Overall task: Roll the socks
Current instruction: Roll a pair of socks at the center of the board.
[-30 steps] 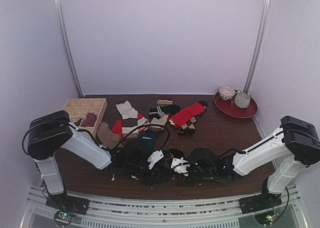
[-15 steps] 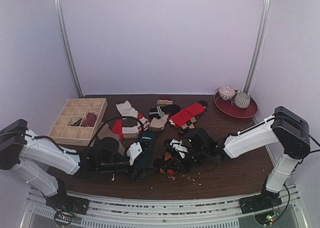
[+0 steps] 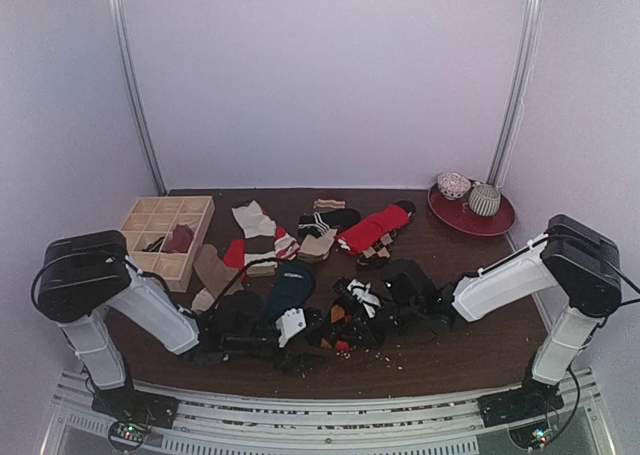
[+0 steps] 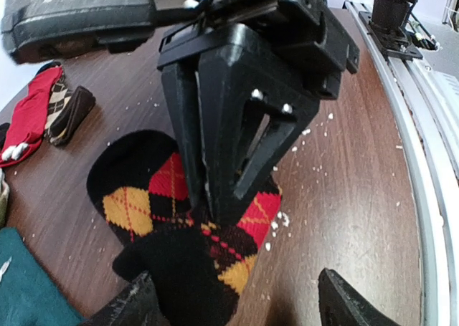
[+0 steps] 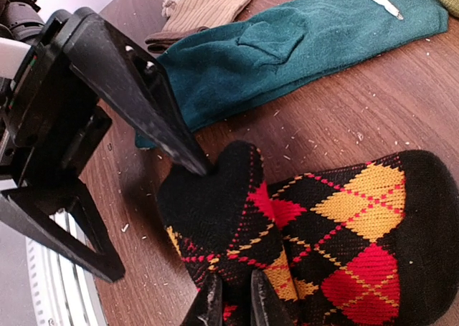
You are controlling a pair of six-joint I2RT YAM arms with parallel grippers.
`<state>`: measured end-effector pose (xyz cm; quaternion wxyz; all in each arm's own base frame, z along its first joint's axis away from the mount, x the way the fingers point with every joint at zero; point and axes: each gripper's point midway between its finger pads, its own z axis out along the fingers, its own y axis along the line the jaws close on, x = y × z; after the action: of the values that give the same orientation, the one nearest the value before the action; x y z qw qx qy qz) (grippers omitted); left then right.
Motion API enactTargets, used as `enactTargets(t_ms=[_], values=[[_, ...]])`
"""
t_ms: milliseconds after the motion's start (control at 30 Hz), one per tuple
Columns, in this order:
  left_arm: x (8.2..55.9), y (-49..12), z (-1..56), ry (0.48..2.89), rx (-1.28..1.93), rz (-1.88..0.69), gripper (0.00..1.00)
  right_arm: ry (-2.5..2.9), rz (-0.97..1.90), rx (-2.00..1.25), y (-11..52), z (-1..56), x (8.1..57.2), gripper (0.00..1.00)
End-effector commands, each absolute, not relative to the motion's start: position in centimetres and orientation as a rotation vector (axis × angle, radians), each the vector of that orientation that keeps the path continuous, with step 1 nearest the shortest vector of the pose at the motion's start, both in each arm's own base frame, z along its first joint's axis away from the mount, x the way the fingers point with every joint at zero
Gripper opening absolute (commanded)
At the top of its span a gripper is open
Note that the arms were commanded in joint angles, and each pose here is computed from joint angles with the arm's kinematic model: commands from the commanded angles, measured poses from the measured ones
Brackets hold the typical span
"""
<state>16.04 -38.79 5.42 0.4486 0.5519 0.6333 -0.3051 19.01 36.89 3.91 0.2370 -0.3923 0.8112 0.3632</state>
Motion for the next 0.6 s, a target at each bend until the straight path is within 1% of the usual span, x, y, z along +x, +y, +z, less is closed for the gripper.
enactTargets(t_ms=[0, 100, 267, 400, 567], values=[[16.2, -41.2, 8.3, 1.413, 1.349, -0.822, 0.75, 2.605, 0.861, -1.144, 31.0, -3.5, 14.3, 0.13], [16.2, -41.3, 7.9, 1.418, 1.353, -0.821, 0.75, 2.611, 0.860, -1.148, 30.8, -3.6, 14.2, 0.13], [16.4, -41.8, 5.4, 1.484, 1.400, -0.814, 0.74, 2.611, 0.866, -1.155, 30.8, -3.5, 14.1, 0.13], [16.1, -41.9, 2.8, 1.594, 1.446, -0.827, 0.69, 2.616, 0.867, -1.165, 30.8, -3.5, 14.0, 0.13], [15.8, -41.6, 1.3, 1.699, 1.467, -0.829, 0.60, 2.629, 0.897, -1.166, 30.7, -3.4, 13.8, 0.13]])
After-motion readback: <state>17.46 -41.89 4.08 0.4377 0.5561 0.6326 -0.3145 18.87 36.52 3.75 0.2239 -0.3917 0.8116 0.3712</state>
